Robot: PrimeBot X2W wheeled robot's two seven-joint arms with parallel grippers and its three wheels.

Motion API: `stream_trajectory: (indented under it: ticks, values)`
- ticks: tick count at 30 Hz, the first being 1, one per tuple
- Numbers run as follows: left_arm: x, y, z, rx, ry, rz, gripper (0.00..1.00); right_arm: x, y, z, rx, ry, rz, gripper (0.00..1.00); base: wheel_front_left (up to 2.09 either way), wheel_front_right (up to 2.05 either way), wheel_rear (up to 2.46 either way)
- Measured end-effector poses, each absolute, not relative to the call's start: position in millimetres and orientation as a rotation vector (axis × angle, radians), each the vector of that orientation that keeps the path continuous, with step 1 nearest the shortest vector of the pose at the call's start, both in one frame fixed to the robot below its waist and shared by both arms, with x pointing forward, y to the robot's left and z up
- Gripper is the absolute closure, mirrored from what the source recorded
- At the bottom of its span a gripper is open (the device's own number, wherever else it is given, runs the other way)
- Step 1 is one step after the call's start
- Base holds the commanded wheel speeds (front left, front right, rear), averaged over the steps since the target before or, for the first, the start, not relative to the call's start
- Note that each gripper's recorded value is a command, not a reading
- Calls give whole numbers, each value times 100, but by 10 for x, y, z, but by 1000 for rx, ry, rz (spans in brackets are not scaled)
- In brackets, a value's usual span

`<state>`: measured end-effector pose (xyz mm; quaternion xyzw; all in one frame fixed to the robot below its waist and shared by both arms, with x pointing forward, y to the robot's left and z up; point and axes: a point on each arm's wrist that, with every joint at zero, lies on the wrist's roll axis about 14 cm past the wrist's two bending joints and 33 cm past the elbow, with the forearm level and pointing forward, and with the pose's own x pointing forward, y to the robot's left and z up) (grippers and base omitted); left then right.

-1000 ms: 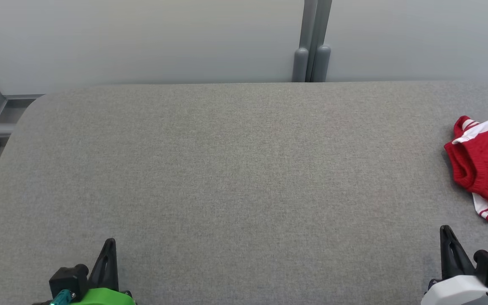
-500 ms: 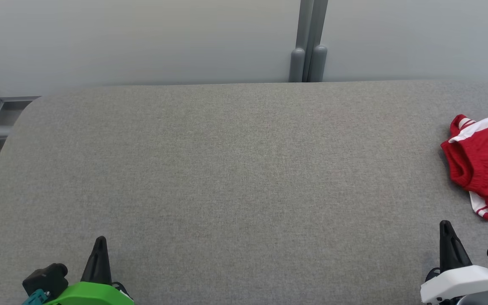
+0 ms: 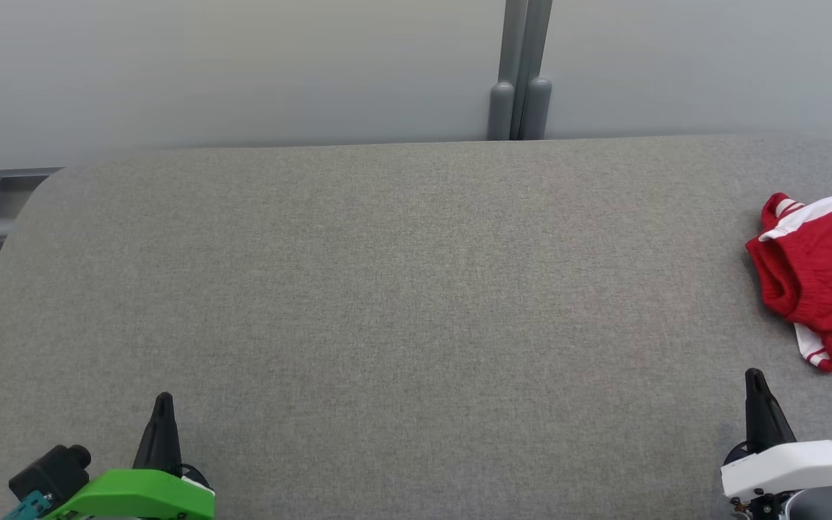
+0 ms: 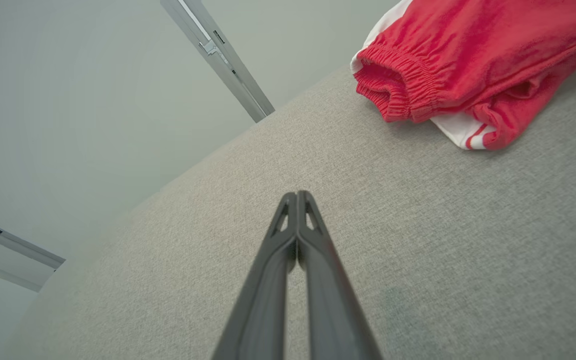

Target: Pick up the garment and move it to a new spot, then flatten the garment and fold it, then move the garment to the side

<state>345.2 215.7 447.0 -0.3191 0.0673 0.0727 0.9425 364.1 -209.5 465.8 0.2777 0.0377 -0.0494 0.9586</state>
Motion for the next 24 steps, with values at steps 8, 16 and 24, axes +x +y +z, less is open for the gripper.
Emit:
stream_trajectory:
  ticks: [8,16,24]
  values:
    - [3495,2163,4510,-763,128,156,100,3685,-2093,4703,687,66,-104,100,0,0,0]
    - [3546,2149,4572,-871,111,149,100,3702,-2082,4716,801,66,-106,100,0,0,0]
    - [3578,2140,4605,-963,105,147,100,3722,-2069,4742,909,62,-103,100,0,0,0]
